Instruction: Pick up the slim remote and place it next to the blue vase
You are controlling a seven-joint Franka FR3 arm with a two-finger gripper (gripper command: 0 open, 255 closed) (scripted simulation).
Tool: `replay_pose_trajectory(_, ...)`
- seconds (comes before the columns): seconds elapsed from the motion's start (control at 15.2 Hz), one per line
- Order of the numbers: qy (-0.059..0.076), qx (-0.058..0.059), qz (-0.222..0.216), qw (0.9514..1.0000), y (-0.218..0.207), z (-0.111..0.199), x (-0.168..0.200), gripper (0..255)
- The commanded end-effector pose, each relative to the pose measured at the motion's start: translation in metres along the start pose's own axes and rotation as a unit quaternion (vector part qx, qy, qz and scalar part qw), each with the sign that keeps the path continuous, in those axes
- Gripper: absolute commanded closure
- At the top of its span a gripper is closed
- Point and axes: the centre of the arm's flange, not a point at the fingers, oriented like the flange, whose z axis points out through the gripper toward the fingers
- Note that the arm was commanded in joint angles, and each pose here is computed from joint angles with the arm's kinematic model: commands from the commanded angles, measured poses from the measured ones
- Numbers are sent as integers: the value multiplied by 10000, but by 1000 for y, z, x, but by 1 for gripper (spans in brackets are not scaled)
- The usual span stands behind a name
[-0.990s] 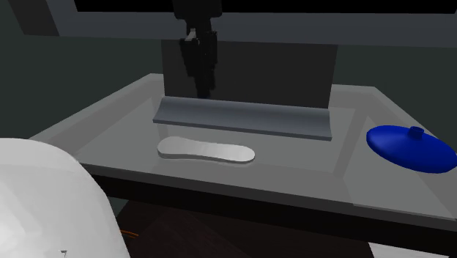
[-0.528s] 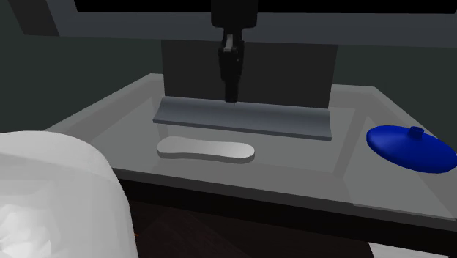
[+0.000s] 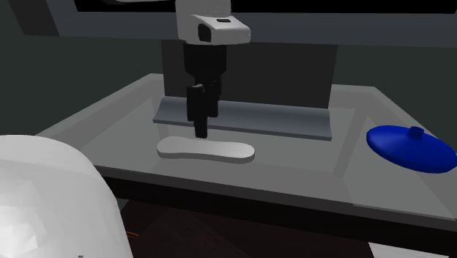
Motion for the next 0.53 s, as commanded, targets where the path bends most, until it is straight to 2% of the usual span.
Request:
replay_pose_trajectory(0.0,-9,126,32,9999,5,20,-9,0)
replay_pose_trajectory(0.46,-9,126,32,9999,5,56,-9,0)
